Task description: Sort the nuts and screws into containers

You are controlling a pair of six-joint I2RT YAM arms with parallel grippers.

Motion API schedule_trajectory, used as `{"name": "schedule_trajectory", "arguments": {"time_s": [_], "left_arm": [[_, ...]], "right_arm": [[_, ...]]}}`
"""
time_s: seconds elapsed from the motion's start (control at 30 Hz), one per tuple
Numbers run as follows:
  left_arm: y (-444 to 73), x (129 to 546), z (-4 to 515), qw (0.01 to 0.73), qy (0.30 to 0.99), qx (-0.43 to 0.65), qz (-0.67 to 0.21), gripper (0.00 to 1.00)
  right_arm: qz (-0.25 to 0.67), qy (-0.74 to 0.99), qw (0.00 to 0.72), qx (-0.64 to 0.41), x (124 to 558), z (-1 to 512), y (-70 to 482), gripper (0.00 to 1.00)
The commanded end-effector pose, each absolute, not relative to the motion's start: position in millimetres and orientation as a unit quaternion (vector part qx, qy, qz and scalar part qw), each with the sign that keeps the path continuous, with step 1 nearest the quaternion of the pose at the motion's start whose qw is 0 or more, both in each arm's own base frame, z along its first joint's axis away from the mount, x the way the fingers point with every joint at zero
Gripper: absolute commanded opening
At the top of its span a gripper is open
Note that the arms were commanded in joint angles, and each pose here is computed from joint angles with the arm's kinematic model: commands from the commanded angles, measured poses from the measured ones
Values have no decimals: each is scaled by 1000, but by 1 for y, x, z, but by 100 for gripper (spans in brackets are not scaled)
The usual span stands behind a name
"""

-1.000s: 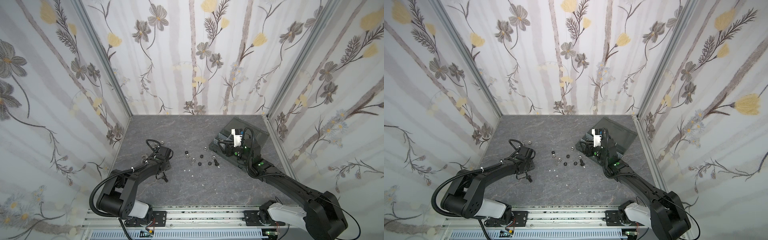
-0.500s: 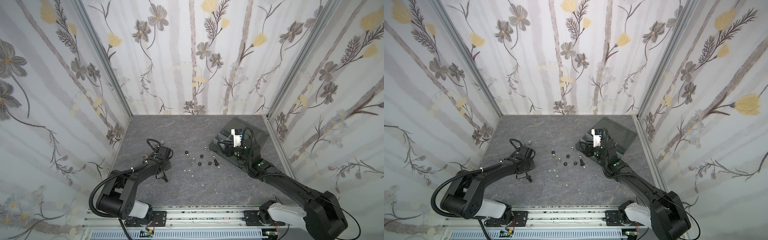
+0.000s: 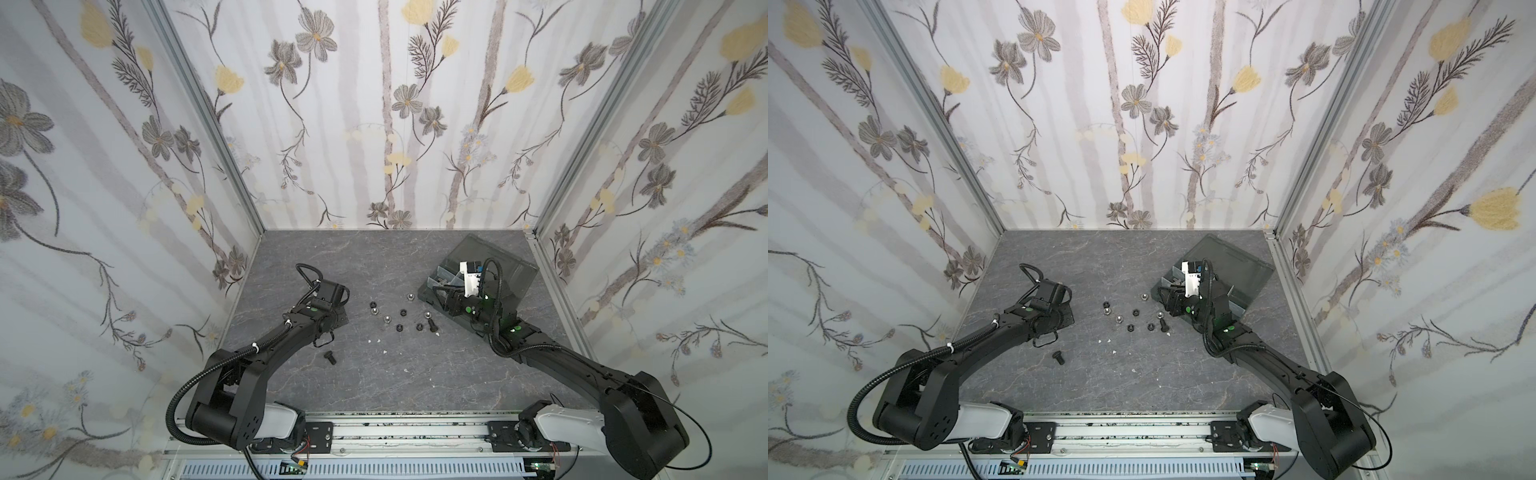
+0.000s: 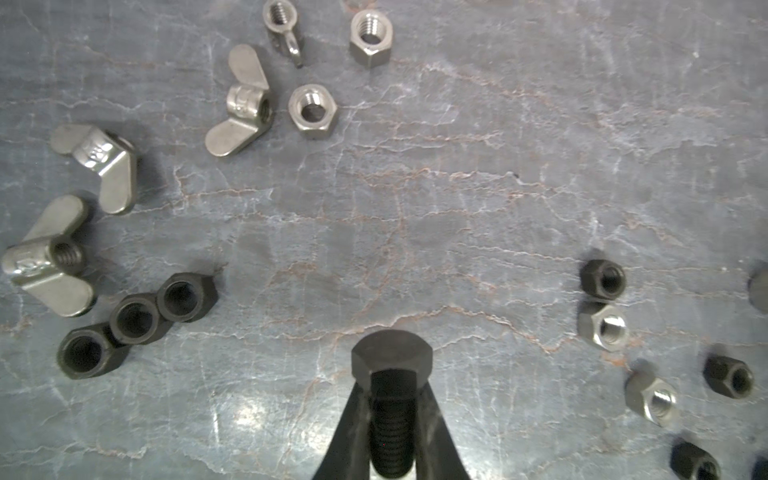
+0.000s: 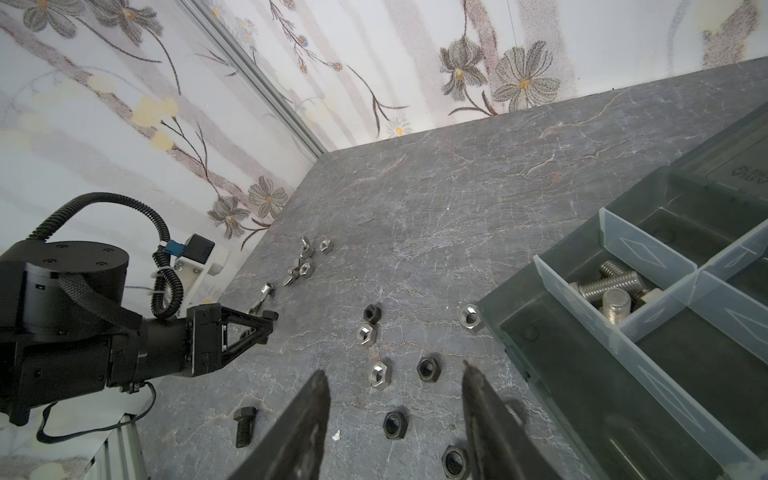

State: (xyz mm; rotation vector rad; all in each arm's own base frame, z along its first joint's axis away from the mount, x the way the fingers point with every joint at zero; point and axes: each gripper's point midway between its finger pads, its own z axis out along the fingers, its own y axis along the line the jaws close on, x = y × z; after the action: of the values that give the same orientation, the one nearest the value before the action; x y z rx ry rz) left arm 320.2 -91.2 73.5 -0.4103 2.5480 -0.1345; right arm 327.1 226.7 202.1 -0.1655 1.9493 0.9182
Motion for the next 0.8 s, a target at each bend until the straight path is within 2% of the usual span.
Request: {"name": "schedule_trajectory", "arguments": {"time_s": [0.0,0.3,0.77], "left_arm": [[-106,327,87,282,947,-143,-63,16],[-178,359,120,296,946,-83,-98,16],[-296,399,131,295,942,-7,-159,15]], "right_arm": [[395,776,488,-61,330,215,228,53],[399,773,494,2,340,208,196,53],[386,749,533,76,342,213,149,53]]}}
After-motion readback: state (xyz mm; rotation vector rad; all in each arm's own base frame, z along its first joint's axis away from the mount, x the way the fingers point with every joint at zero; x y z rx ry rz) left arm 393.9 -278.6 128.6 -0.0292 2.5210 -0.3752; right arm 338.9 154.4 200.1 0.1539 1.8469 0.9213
